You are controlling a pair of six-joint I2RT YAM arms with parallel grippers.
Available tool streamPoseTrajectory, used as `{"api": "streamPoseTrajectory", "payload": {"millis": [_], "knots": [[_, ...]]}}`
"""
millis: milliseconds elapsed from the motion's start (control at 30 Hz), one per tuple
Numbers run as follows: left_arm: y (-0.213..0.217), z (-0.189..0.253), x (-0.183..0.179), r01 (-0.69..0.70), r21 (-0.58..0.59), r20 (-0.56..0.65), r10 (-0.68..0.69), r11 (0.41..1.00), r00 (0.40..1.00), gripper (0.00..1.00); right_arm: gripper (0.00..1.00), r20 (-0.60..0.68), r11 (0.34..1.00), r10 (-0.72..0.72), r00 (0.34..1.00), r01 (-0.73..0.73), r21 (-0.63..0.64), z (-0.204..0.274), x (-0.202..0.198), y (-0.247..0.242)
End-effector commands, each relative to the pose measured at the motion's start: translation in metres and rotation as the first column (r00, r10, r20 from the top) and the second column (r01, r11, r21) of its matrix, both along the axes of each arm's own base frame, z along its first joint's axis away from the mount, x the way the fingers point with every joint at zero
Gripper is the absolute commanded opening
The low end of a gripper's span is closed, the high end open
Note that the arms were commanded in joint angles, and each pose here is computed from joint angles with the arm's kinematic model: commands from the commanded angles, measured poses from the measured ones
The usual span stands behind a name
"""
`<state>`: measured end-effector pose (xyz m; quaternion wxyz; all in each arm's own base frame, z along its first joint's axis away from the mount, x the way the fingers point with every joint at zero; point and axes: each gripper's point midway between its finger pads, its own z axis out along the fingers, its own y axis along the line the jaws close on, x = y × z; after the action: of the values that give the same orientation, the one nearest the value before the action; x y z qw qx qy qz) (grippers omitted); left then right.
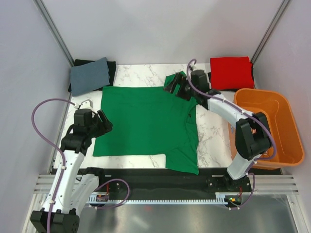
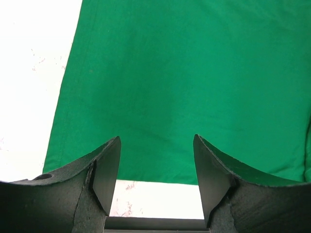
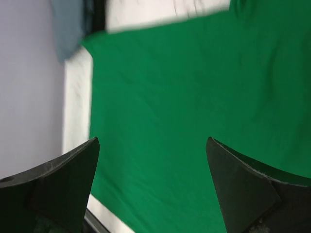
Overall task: Fold and stack the t-shirts
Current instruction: Fold the tshirt
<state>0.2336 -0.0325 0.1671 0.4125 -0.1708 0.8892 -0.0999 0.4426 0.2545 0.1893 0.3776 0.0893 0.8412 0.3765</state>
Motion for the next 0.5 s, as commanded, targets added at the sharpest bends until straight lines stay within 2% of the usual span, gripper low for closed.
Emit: {"api": "streamPoseTrajectory", "payload": {"millis": [0,100,300,333,467], "knots": [[0.002,0.003,0.005,-0.029,-0.010,0.012,0.029,1.000,1.000,0.68,0.98,-0.220,0.980,0.024,0.975,-0.067,-0.188,-0.087,-0.058,-0.012],[0.004,0.005,0.004,-0.038,-0.004,0.023,0.038,0.999,0.999,0.67,0.98,-0.315,0.951,0.004,0.949,-0.101,-0.292,-0.121,-0.084,-0.019],[0.006,0.008,0.003,-0.051,0.002,0.038,0.050,0.999,0.998,0.67,0.98,-0.390,0.873,-0.083,0.917,-0.122,-0.473,-0.146,-0.114,-0.050],[0.006,0.007,0.003,-0.049,0.001,0.036,0.049,0.999,0.998,0.66,0.98,-0.374,0.841,-0.124,0.919,-0.102,-0.531,-0.149,-0.114,-0.063],[0.006,0.007,0.003,-0.050,0.000,0.035,0.050,0.999,0.998,0.66,0.98,-0.360,0.775,-0.212,0.909,-0.069,-0.628,-0.154,-0.124,-0.098]]}}
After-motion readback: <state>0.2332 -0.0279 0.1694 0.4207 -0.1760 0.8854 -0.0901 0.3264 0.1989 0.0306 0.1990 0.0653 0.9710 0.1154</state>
